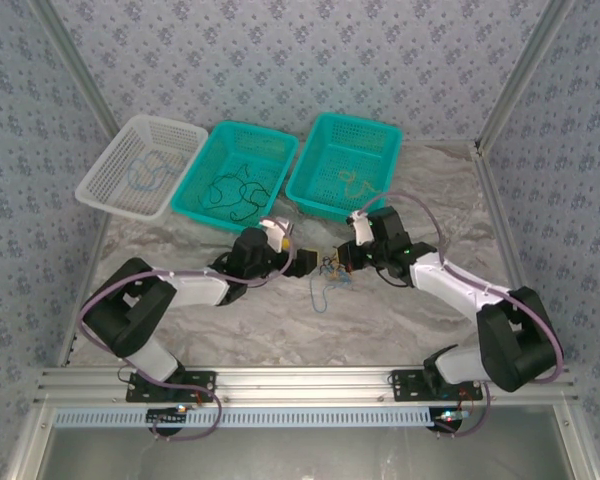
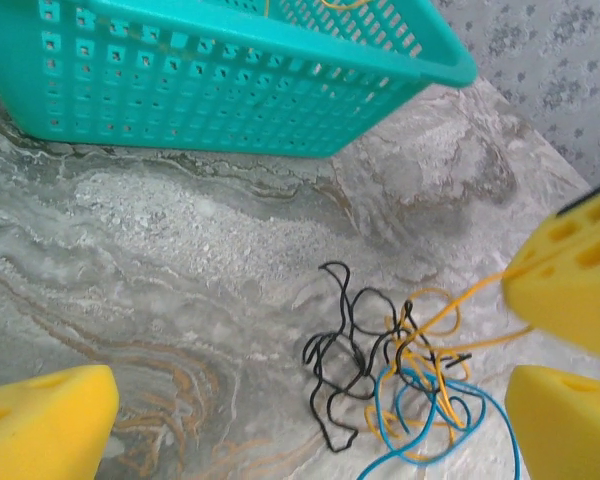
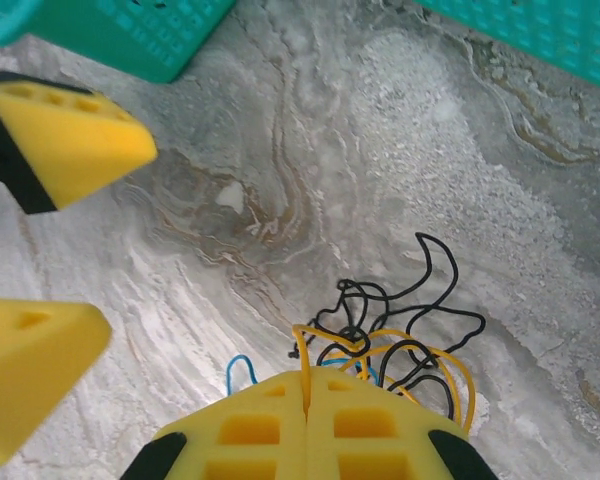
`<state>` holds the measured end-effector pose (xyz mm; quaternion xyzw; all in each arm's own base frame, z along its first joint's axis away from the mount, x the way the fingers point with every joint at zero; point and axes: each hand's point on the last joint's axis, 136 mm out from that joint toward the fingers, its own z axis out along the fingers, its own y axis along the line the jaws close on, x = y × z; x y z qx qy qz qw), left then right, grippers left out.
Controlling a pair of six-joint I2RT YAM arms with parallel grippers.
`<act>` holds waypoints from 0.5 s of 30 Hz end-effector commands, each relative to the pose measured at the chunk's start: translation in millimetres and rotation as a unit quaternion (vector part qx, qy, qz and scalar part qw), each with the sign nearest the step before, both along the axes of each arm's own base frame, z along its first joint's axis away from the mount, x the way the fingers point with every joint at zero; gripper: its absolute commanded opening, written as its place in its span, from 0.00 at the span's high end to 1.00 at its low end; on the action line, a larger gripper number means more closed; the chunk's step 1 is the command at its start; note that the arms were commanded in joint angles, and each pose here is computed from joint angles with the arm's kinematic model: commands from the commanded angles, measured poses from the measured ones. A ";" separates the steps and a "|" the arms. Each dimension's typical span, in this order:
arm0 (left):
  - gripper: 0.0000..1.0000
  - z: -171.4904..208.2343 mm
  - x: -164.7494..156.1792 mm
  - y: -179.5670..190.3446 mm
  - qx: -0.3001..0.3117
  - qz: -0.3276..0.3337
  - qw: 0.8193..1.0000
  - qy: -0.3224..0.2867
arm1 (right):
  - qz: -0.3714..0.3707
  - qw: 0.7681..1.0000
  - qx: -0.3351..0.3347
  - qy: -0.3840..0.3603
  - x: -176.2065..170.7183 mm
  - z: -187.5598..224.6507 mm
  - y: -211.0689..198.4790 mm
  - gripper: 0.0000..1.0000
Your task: Untangle the cables
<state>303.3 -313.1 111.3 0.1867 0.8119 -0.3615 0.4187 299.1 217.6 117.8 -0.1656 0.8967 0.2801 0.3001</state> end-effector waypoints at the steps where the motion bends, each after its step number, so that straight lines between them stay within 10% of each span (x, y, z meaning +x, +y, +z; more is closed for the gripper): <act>1: 0.00 36.7 -11.1 -13.4 -0.019 -0.069 0.994 -0.078 | 0.021 0.999 0.024 -0.015 -4.1 27.5 7.9 1.00; 15: 0.12 59.8 -33.0 -38.8 -0.034 -0.198 0.971 -0.133 | 0.066 0.991 0.100 -0.064 -14.7 79.6 24.1 1.00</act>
